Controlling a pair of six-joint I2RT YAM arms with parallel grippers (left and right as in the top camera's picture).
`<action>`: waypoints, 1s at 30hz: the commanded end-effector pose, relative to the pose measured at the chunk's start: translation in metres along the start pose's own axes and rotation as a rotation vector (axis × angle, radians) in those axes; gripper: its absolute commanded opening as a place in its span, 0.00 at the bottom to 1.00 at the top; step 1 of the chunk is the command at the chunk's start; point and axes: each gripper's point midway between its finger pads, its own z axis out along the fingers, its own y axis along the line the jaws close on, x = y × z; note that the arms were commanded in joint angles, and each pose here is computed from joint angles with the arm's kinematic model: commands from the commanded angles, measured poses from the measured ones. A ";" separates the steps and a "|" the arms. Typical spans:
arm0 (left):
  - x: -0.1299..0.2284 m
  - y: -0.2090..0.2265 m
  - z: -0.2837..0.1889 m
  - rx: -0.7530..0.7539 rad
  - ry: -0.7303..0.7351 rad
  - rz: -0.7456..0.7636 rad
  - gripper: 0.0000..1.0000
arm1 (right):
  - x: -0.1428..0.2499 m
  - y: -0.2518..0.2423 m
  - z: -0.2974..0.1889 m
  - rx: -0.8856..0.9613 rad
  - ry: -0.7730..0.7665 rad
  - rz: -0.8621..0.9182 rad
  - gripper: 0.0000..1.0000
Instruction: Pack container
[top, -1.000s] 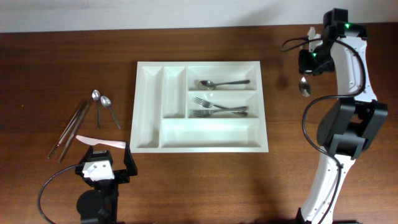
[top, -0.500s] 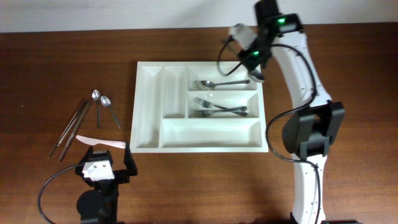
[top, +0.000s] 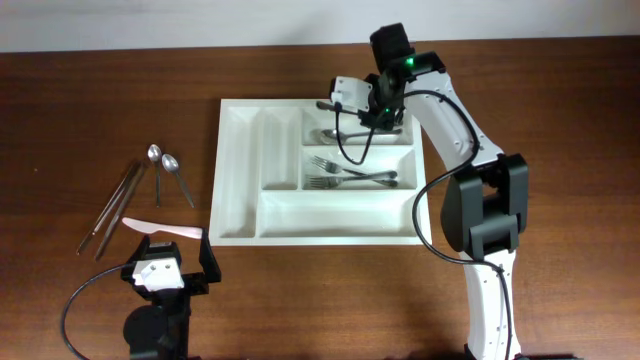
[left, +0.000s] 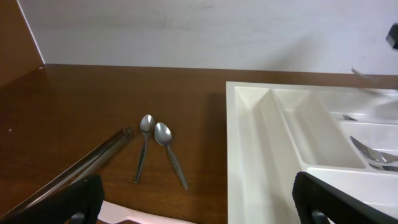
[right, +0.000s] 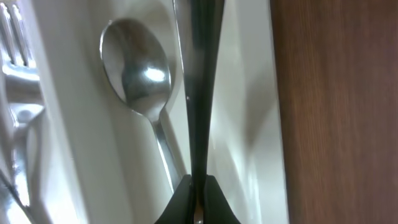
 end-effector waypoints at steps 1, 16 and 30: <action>0.002 0.002 0.000 -0.010 0.000 0.015 0.99 | 0.001 0.005 0.005 -0.015 -0.024 -0.007 0.28; 0.002 0.002 0.000 -0.010 0.000 0.015 0.99 | -0.001 -0.076 -0.074 0.268 -0.104 0.621 0.99; 0.002 0.002 0.000 -0.010 0.000 0.015 0.99 | 0.188 -0.064 -0.134 0.359 0.140 1.644 0.99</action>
